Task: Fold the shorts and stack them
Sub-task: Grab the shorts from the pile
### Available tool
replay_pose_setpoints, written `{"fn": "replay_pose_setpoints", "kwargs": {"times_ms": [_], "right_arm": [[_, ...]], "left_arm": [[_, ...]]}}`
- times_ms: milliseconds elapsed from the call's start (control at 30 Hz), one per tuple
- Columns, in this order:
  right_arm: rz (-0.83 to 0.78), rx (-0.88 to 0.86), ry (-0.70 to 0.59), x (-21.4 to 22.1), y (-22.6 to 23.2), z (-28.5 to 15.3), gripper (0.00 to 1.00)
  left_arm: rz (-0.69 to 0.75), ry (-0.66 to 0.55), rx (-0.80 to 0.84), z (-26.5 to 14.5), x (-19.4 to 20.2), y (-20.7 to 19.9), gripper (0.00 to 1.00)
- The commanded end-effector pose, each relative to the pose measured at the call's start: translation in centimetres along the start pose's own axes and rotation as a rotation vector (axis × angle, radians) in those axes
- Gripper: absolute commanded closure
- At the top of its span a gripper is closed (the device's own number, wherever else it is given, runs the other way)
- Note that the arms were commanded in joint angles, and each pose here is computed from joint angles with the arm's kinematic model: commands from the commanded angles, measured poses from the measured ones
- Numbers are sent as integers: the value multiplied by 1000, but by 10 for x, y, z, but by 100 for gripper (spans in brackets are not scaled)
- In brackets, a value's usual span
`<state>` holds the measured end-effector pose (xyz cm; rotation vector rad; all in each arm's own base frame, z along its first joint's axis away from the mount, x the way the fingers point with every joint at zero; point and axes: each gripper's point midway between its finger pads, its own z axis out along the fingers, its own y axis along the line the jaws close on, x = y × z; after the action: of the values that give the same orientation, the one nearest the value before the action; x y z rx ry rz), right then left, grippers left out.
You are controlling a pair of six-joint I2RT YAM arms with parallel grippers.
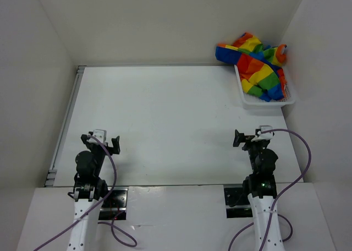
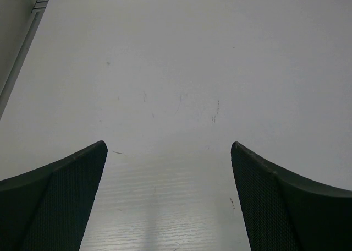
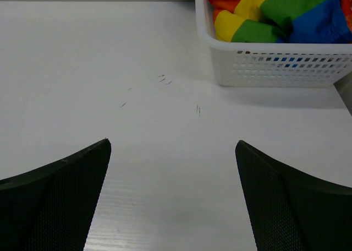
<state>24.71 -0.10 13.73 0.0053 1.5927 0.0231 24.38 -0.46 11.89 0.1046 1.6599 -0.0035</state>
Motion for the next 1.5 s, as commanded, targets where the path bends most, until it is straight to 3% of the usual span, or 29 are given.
{"fn": "replay_pose_setpoints", "kwargs": {"times_ms": [0, 133, 167, 200, 267, 300, 333, 367, 400, 433, 467, 500, 533, 633, 667, 700, 733, 767, 800, 833, 867, 900, 933, 967, 1033, 1067, 1133, 1367, 1467], "right_arm": [[5, -1, -31, 2, 1, 3, 2], [-9, -27, -31, 2, 5, 3, 2], [-118, -81, -64, -5, 10, 3, 2], [-275, -253, -123, -14, 36, 1, 2], [-373, -329, -255, -49, 51, -4, 2], [-693, -444, -352, -57, 67, -11, 0], [-1031, -624, -304, -17, 79, -20, 0], [-1454, -662, -363, -3, 75, -21, 0], [-1626, -632, -404, -2, 73, -16, 2], [-1650, -520, -527, -34, 75, -11, 1], [-1678, -458, -586, -47, 75, -10, 1], [-1506, -442, -606, -62, 77, -13, 1], [-1420, -392, -730, -102, 85, -24, 1], [-1331, -395, -677, -142, 82, -20, 0], [-1303, -348, -675, -189, 77, -20, 0], [-1173, -430, -470, -170, 69, 25, 1], [-1086, -370, -321, -176, 49, 53, 1], [-986, -303, -285, -231, 40, 72, 1], [-837, -296, -49, -187, 23, 135, 1], [-634, -109, 78, -182, -7, 160, 1], [-566, -28, 74, -212, -23, 181, 1], [-514, -24, 160, -194, -36, 199, 1], [-419, -22, 318, -143, -63, 226, 1], [-371, -31, 301, -167, -71, 246, 1], [-229, 14, 468, -121, -106, 283, 1], [-204, 69, 508, -109, -122, 291, 1], [-166, 135, 539, -80, -146, 313, 1], [-181, 369, 623, -17, -206, 322, 1], [-217, 368, 673, 5, -211, 321, 1]], "left_arm": [[8, -35, -4, 1, -2, 0, 0], [8, -37, 24, 1, -2, -5, 0], [8, -37, 24, 1, -2, -5, 0], [8, -37, 24, 1, -2, -5, 0], [8, -31, 70, 1, 0, -13, 0], [13, -60, 172, -4, -14, -30, 0], [16, -68, 290, -8, -15, -50, 0], [17, -69, 390, -16, -18, -67, 0], [26, -95, 451, -19, -24, -77, 0], [27, -97, 526, -27, -27, -88, 0], [-29, 5, 763, -57, -7, -123, 0], [-90, 113, 782, -67, 15, -127, 0], [-53, 46, 778, -57, 11, -126, 0], [111, -254, 752, -40, -43, -121, 0], [114, -257, 767, -37, -57, -121, 0], [132, -290, 785, -35, -76, -123, 0], [110, -253, 791, -28, -85, -123, 0], [13, -65, 754, 5, -68, -117, 0], [31, -98, 732, 30, -136, -115, 0], [-30, 78, 701, 79, -118, -116, 0], [-22, 83, 646, 109, -139, -111, 0], [-3, 43, 564, 140, -161, -101, 0], [10, -8, 541, 162, -200, -96, 0], [-16, 115, 544, 190, -170, -102, 0], [-71, 399, 537, 215, -114, -106, 0], [-62, 358, 536, 234, -149, -106, 0], [-106, 496, 562, 247, -114, -107, 0], [-113, 537, 650, 250, -90, -139, 0], [-111, 547, 681, 247, -81, -152, 0]]}}
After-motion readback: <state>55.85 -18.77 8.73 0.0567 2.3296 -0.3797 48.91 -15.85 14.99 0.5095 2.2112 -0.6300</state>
